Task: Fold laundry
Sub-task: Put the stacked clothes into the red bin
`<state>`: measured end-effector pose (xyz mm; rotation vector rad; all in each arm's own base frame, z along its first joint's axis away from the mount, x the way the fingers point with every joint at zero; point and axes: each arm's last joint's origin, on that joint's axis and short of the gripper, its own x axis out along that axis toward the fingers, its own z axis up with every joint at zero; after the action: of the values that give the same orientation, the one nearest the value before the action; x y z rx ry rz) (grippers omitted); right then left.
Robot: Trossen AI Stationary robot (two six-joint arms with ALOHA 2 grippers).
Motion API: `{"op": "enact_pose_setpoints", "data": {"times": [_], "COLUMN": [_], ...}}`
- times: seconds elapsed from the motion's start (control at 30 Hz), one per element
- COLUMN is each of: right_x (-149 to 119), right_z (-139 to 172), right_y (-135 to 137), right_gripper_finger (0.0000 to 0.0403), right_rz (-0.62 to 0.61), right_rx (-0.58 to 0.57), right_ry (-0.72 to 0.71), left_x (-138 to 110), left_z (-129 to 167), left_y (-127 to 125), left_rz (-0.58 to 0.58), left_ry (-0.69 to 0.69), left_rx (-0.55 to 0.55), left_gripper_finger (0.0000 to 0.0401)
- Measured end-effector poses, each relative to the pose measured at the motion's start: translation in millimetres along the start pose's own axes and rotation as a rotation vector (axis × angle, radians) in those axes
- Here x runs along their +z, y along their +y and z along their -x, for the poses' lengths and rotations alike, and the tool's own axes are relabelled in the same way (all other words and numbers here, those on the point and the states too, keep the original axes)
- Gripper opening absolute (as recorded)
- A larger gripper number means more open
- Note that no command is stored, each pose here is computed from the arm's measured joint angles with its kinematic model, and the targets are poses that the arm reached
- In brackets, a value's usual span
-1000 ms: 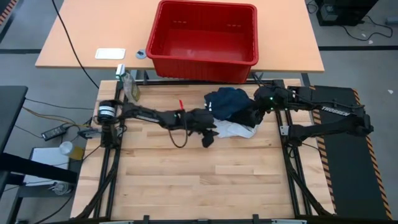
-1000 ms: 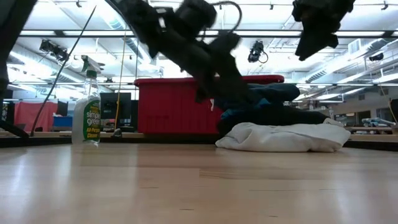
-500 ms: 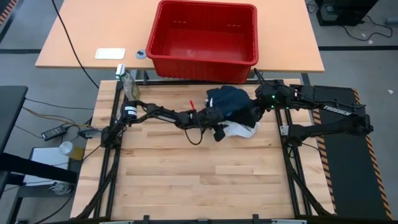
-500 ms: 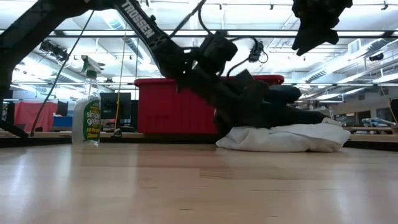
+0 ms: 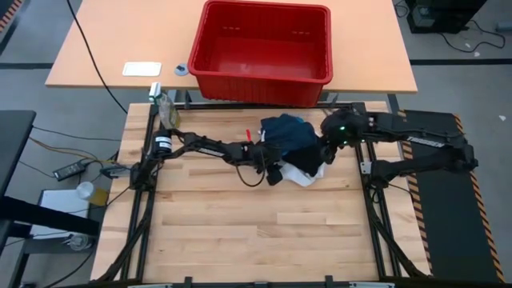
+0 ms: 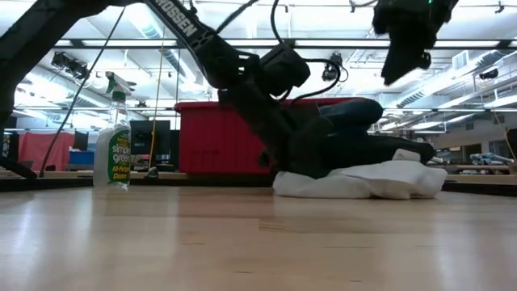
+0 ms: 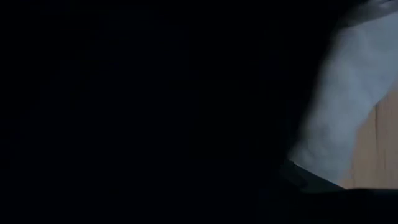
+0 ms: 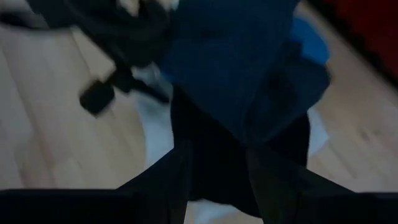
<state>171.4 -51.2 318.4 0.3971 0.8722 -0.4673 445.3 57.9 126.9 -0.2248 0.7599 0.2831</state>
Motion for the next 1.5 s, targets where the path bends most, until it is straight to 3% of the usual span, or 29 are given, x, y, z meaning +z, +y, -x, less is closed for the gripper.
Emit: {"op": "enact_pose_setpoints", "data": {"times": [0.23, 0.37, 0.53, 0.63, 0.73, 0.83, 0.9, 1.07, 1.23, 1.33, 1.5], "right_x": [-13, -21, -47, -51, -50, -49, -51, -63, -69, -78, -83], "right_z": [-21, -15, -36, -45, -48, -51, -51, -50, -46, -51, -61], "right_y": [-5, -12, -21, -27, -33, -35, -36, -38, -38, -39, -37], "right_gripper_finger": [0.0160, 0.0160, 0.0160, 0.0160, 0.0160, 0.0160, 0.0160, 0.0160, 0.0160, 0.0160, 0.0160], "right_rz": [0.054, 0.068, 0.058, 0.009, -0.069, -0.094, -0.106, -0.077, -0.055, -0.038, -0.116], "right_rx": [-0.030, -0.048, -0.066, -0.133, -0.209, -0.162, -0.163, -0.171, -0.162, -0.132, -0.074], "right_ry": [0.068, 0.053, 0.146, 0.122, 0.055, 0.037, 0.065, 0.198, 0.250, 0.338, 0.438], "left_x": [6, 13, 9, 5, -12, -20, -25, -68, -89, -84, -74], "left_z": [25, 43, 56, 70, 86, 106, 120, 138, 129, 121, 102], "left_y": [-5, -13, -32, -43, -45, -37, -27, 1, 19, 26, 30], "left_rz": [-0.051, -0.103, -0.148, -0.155, -0.164, -0.132, -0.095, -0.016, 0.036, 0.073, 0.011], "left_ry": [0.059, 0.073, 0.130, 0.172, 0.186, 0.099, 0.060, 0.099, 0.048, 0.014, 0.029], "left_rx": [-0.012, -0.129, -0.269, -0.295, -0.289, -0.261, -0.248, -0.186, -0.142, -0.092, -0.064], "left_gripper_finger": [0.0155, 0.0155, 0.0155, 0.0155, 0.0155, 0.0155, 0.0155, 0.0155, 0.0155, 0.0155, 0.0155]}}
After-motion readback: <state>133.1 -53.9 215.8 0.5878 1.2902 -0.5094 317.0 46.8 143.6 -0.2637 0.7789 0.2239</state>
